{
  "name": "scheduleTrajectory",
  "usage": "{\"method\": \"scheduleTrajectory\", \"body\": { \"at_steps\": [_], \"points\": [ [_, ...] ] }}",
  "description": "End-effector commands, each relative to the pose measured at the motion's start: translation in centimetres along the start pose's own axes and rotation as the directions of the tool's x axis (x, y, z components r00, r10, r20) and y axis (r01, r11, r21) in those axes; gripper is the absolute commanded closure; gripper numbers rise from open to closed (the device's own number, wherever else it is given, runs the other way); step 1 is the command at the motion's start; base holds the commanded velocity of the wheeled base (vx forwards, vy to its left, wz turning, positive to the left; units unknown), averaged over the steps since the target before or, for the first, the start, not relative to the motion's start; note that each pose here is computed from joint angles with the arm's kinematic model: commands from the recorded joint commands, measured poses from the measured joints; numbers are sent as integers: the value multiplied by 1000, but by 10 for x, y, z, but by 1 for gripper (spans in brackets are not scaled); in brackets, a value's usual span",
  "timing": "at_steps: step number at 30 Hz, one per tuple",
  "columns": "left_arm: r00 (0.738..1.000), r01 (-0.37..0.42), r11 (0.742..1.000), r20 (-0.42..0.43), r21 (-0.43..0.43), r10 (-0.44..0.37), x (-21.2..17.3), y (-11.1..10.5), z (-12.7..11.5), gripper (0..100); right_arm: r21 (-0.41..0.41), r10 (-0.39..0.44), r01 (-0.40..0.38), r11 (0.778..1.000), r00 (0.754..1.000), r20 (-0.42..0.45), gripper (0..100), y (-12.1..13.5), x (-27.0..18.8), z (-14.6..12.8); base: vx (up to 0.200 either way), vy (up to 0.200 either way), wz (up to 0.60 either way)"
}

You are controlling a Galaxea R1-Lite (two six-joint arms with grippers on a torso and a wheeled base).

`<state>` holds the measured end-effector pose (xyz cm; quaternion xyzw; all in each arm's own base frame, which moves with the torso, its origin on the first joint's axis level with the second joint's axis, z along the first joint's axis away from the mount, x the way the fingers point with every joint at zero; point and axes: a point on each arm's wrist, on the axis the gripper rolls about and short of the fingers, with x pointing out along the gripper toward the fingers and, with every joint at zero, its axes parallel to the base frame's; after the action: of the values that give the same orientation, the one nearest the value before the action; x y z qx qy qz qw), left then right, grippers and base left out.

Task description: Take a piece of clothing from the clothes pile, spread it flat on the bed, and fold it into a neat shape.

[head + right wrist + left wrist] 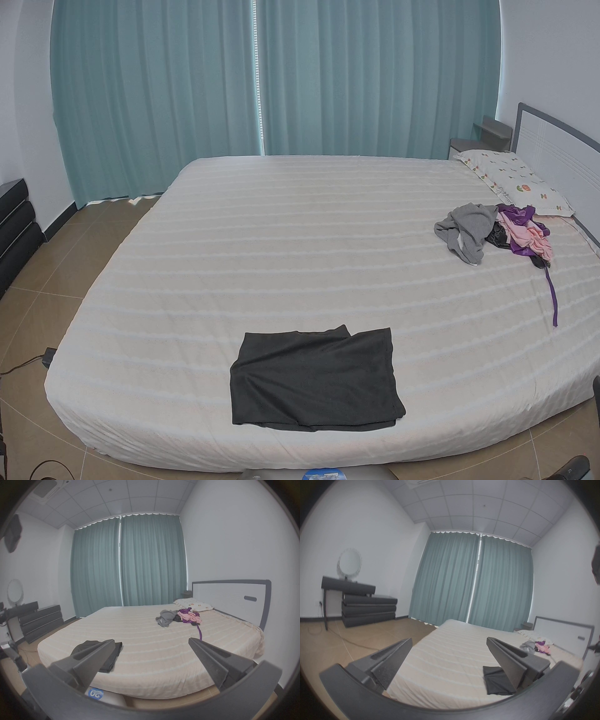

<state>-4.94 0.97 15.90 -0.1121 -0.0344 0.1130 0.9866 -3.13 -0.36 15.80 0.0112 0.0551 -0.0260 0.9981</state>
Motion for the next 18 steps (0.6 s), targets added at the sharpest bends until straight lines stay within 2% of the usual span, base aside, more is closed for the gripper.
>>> {"method": "scheduleTrajectory", "body": {
  "at_steps": [1, 5, 9, 12, 14, 15, 17, 18],
  "points": [
    [995, -17, 998, 97, 61, 11, -18, 2, -5, 0, -38, 46, -41, 998, 986, 163, 0, 1, -35, -17, 0, 0, 0],
    [999, -22, 996, 52, 90, 17, -11, 3, -17, 0, -52, 47, -42, 998, 993, 110, 0, 1, -23, -32, 0, 0, 0],
    [1000, -10, 995, 12, 97, 9, -5, 3, -28, 0, -51, 38, -32, 998, 994, 107, 0, 1, -15, -39, 0, 0, 0],
    [999, 43, 994, 24, 96, -46, 5, 3, -42, 0, -66, 26, -12, 998, 978, 207, 0, 2, 3, -51, 0, 0, 0],
    [996, 76, 991, 46, 109, -82, 11, 2, -51, 0, -132, 33, 2, 991, 965, 262, 0, 2, 14, -66, 0, 0, 0],
    [995, 78, 991, 47, 113, -84, 12, 3, -52, 0, -136, 30, 7, 991, 963, 268, 0, 2, 14, -65, 0, 0, 0],
    [992, 97, 974, 55, 203, -110, 21, 4, -72, 0, -150, 25, 11, 989, 972, 235, 0, 2, 15, -68, 0, 0, 0],
    [991, 96, 969, 67, 227, -114, 21, 4, -71, 0, -151, 20, 12, 988, 978, 206, 0, 2, 16, -71, 0, 0, 0]
  ]
}}
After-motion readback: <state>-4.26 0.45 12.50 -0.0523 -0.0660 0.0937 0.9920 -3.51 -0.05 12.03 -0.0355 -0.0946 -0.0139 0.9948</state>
